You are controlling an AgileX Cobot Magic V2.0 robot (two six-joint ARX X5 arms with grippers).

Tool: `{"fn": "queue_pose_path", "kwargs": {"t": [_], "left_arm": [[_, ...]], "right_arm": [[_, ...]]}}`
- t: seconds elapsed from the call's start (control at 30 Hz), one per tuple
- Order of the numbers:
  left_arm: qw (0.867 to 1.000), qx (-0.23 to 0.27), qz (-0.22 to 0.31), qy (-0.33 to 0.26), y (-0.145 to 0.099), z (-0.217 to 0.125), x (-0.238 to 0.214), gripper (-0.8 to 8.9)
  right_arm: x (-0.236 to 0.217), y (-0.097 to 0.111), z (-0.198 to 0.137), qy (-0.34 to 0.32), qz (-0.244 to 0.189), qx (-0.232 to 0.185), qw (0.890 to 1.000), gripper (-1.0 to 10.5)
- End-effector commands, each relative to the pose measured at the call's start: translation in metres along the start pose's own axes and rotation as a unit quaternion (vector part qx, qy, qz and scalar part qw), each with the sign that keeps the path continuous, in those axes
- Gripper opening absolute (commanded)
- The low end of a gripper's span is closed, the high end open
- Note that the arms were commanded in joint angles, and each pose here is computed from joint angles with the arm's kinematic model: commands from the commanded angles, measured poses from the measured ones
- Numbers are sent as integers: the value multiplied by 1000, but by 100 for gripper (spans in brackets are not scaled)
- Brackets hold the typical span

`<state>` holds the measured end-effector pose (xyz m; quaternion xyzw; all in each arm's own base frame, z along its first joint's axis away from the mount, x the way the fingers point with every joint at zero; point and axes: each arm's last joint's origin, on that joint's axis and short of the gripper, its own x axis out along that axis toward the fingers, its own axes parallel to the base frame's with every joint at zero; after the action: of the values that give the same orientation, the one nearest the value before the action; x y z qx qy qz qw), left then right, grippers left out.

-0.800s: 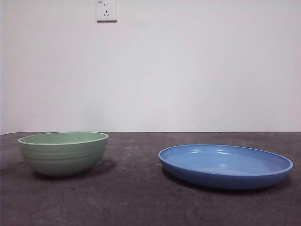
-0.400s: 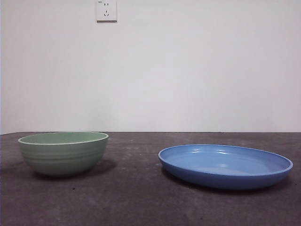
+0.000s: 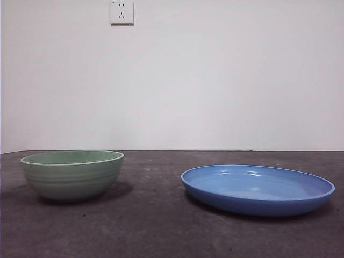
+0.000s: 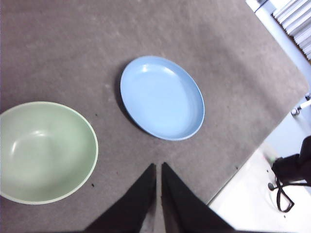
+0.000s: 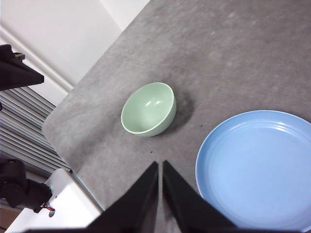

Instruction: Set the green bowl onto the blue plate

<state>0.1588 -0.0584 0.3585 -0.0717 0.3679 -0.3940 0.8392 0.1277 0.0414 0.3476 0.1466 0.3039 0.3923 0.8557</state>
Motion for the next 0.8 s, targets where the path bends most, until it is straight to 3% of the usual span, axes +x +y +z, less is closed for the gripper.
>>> {"fn": "queue_pose_path", "kwargs": {"t": [0.03, 0.3, 0.5, 0.57, 0.8], "left_arm": [[1000, 25, -4, 0, -1, 5, 1, 28], [1000, 17, -4, 11, 4, 7, 7, 63], [1000, 13, -4, 16, 6, 7, 10, 377], [1000, 13, -4, 16, 6, 7, 10, 440], [1000, 13, 1, 16, 6, 7, 10, 578]], "right_arm": [[-1, 2, 5, -6, 1, -17, 1000, 9], [-1, 2, 5, -7, -10, -17, 1000, 22], [-1, 2, 5, -7, -12, -17, 1000, 430], [-1, 2, 5, -7, -12, -17, 1000, 524], [-1, 2, 5, -7, -12, -17, 1000, 587]]}}
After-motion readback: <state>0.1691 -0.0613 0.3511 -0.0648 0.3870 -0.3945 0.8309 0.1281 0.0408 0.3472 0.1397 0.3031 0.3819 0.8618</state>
